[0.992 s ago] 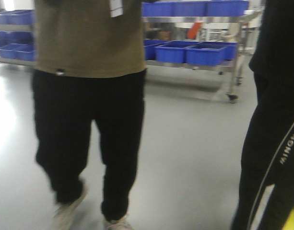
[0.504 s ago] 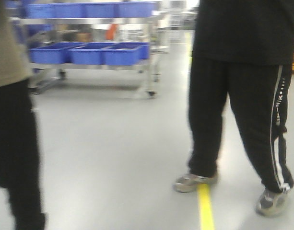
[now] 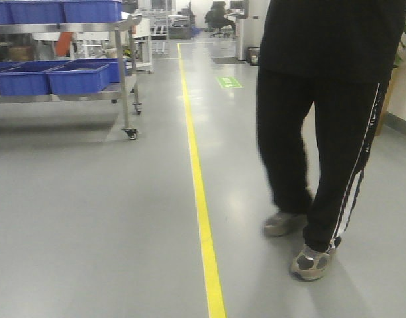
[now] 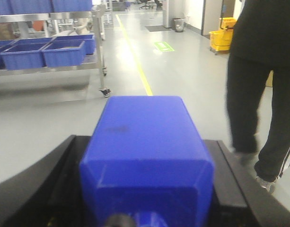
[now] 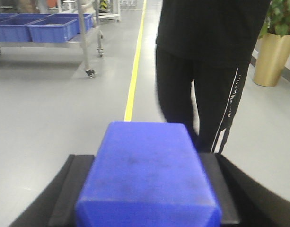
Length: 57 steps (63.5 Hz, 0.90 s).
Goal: Pick and sort blue part to right shelf
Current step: 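Drive the base down the aisle holding both bottles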
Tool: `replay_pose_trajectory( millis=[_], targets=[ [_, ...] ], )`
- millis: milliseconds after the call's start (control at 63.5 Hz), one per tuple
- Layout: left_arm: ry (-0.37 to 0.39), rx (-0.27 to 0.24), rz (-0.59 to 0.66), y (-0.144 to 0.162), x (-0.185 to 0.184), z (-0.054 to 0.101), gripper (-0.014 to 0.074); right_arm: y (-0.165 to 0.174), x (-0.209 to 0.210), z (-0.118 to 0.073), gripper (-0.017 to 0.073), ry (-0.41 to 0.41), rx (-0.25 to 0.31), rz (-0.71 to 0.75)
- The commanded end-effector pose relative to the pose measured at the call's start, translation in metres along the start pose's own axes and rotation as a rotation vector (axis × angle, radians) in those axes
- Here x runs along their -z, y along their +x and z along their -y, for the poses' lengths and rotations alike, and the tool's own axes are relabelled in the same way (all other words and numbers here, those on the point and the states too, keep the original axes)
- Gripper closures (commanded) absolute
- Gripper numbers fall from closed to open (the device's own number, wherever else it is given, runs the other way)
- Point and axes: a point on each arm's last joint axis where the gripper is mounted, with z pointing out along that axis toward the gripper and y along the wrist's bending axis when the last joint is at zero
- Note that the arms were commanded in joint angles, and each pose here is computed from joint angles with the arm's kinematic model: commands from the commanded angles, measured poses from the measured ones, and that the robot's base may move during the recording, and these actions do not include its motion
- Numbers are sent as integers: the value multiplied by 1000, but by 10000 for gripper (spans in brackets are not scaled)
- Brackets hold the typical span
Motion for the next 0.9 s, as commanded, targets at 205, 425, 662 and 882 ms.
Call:
replay_pose_trajectory(
  millis=[205, 425, 662, 882],
  targets=[
    [-21, 8, 115, -18, 2, -2, 204, -18, 2, 0, 137, 4, 16, 118],
    [-21, 8, 115, -18, 2, -2, 204, -18, 2, 0, 137, 4, 16, 118],
    [-21, 8, 115, -18, 2, -2, 205, -18, 2, 0, 137, 4, 16, 118],
    [-21, 8, 115, -18, 2, -2, 205, -18, 2, 0, 137, 4, 16, 118]
  ],
)
